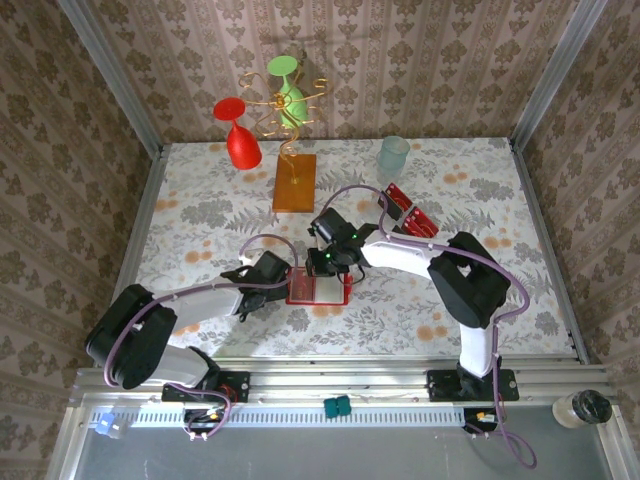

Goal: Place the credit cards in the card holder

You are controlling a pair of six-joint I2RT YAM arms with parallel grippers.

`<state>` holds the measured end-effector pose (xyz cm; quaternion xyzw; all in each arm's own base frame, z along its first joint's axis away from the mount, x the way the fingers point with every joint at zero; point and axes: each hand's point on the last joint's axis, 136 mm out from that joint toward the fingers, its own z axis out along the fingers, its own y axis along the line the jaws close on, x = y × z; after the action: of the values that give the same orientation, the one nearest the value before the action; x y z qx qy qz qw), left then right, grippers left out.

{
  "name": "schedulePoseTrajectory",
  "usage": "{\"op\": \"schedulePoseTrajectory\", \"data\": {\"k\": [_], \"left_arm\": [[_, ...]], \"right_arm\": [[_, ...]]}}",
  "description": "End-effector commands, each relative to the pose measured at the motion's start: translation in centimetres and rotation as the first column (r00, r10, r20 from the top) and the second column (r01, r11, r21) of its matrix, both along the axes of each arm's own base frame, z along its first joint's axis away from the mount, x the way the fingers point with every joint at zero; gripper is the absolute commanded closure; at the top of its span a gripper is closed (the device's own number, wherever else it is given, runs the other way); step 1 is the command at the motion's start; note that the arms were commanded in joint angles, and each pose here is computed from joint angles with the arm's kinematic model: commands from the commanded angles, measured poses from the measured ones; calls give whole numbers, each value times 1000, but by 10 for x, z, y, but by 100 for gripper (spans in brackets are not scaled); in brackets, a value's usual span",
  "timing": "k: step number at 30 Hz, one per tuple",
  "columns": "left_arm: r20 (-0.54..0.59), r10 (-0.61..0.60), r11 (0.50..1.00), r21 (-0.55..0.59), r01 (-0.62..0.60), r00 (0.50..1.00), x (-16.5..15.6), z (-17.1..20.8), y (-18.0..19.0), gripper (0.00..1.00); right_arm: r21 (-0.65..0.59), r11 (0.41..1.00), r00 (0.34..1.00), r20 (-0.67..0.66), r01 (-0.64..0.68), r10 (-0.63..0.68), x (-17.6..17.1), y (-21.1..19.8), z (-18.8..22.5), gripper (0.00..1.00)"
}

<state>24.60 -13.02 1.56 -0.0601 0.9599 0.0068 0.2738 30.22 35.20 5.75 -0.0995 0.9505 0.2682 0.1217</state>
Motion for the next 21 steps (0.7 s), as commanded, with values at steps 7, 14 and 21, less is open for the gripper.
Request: {"op": "schedulePoseTrajectory", "data": {"k": [7, 14, 21], "left_arm": [[-43, -34, 999, -16, 33, 999, -7, -13, -6, 3], [-42, -37, 999, -17, 36, 998, -7, -13, -8, 3], [-42, -37, 999, -20, 36, 998, -8, -14, -9, 3]], "right_arm": [[-76, 997, 999, -51, -5, 1, -15, -15, -28, 100], [-88, 996, 997, -74, -27, 21, -19, -8, -40, 100], [-88, 995, 996, -87, -44, 36, -20, -1, -45, 100]]}}
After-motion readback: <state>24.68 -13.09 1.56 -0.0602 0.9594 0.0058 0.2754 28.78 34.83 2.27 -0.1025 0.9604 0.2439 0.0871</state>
